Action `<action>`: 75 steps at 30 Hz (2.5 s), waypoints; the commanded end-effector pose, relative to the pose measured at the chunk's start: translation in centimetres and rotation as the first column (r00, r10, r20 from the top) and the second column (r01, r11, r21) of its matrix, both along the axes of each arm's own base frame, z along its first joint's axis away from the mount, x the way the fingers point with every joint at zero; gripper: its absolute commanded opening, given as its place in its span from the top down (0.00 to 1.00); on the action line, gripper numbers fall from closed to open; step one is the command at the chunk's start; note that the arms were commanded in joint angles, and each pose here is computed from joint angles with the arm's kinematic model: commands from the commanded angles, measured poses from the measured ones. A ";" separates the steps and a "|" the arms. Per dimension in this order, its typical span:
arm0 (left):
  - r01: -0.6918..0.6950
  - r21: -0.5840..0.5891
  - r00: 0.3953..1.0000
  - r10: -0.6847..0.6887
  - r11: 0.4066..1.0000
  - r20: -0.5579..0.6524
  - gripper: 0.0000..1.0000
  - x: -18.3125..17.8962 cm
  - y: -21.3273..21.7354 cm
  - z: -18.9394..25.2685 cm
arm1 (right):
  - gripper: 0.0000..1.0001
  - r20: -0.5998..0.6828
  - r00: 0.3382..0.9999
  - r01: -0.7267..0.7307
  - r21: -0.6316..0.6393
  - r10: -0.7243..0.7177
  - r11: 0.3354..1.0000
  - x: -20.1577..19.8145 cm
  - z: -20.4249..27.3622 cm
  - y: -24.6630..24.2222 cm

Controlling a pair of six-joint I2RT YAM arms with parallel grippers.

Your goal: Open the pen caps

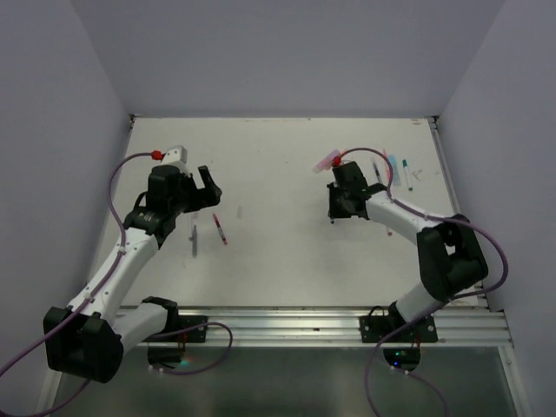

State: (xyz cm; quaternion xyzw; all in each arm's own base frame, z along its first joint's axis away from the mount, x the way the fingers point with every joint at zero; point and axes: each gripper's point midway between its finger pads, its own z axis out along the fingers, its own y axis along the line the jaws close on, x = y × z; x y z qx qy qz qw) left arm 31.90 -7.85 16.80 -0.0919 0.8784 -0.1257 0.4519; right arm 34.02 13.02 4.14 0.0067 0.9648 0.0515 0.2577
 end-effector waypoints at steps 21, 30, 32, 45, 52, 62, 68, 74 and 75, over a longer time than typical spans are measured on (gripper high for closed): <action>0.260 -0.351 0.959 -0.197 0.900 0.205 0.10 2.4 -14.8 7.9 | 1.00 0.495 0.823 -0.498 0.393 0.279 0.773 -6.5 13.7 20.7; 0.274 -0.398 0.959 -0.215 0.876 0.187 0.27 2.4 -16.6 6.3 | 1.00 0.507 0.814 -0.517 0.407 0.285 0.753 -6.7 13.7 21.6; 0.277 -0.406 0.958 -0.218 0.871 0.185 0.33 2.4 -16.9 6.1 | 1.00 0.511 0.812 -0.520 0.411 0.283 0.748 -6.7 13.8 21.8; 0.274 -0.402 0.959 -0.219 0.873 0.179 0.57 2.7 -17.8 5.3 | 1.00 0.524 0.797 -0.548 0.419 0.300 0.724 -7.3 14.1 22.7; 0.265 -0.397 0.961 -0.208 0.879 0.182 0.81 2.8 -17.7 5.0 | 1.00 0.525 0.794 -0.555 0.423 0.306 0.716 -7.5 14.0 22.9; 0.280 -0.399 0.956 -0.215 0.874 0.200 1.00 2.3 -17.6 4.9 | 0.80 0.521 0.793 -0.565 0.436 0.315 0.701 -7.4 13.2 23.6; 0.280 -0.399 0.956 -0.214 0.873 0.202 1.00 2.0 -17.4 4.9 | 0.79 0.526 0.789 -0.567 0.423 0.318 0.707 -6.7 13.1 24.2; 0.280 -0.395 0.956 -0.215 0.875 0.202 1.00 2.0 -17.3 4.9 | 0.75 0.528 0.783 -0.576 0.415 0.328 0.704 -6.4 13.1 24.7; 0.280 -0.396 0.955 -0.214 0.874 0.203 1.00 2.0 -17.4 5.0 | 0.75 0.531 0.781 -0.579 0.415 0.330 0.701 -6.3 13.2 24.8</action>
